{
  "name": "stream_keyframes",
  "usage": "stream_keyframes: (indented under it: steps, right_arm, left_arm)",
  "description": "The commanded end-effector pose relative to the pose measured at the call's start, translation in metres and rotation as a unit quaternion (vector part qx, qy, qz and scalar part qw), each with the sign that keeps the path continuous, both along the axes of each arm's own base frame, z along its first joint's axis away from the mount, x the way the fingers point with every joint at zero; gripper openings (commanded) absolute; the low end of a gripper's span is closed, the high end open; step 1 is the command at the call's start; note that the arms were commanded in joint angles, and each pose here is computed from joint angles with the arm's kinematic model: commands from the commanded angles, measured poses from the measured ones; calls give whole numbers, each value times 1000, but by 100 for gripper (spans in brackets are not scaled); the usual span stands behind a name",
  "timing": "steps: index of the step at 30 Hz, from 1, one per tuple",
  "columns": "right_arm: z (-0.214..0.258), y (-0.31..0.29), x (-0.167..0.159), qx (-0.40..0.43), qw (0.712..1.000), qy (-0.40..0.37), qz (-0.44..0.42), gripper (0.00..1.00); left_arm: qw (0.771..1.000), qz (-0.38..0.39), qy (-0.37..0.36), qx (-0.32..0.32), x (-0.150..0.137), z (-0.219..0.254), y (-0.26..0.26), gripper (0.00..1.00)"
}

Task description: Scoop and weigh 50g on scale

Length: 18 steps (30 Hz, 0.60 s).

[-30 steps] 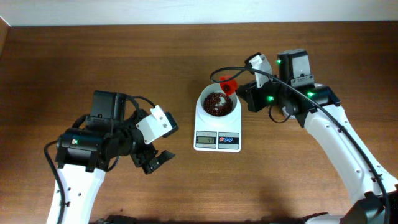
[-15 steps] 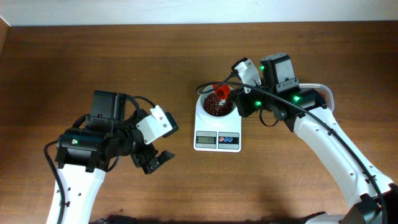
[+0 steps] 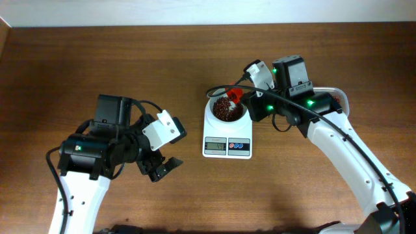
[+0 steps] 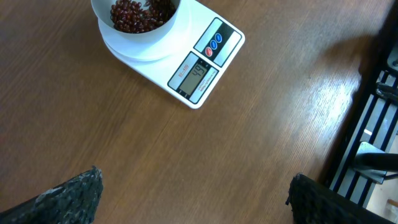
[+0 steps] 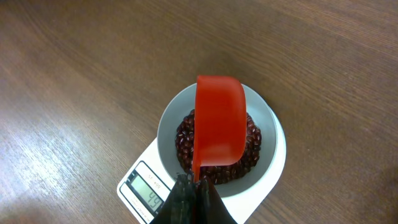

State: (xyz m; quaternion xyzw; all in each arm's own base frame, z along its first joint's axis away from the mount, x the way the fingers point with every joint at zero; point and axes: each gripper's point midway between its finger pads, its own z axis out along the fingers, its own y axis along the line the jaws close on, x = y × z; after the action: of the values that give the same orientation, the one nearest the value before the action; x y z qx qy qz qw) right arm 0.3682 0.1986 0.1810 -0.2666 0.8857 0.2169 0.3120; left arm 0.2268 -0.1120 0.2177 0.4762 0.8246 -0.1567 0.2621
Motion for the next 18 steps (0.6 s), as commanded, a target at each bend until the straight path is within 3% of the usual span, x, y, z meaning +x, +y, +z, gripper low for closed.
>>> stream_keyframes:
  steps: [1,18]
  right_arm:
    - [10,3,1,13,1000,-8,3,4]
    - [15,5,5,23,1000,-17,6,4]
  left_arm:
    - [1000,-8,-16,-7,1,9,-2,99]
    - [1000,-8,-16,-7,1,9,-2,99]
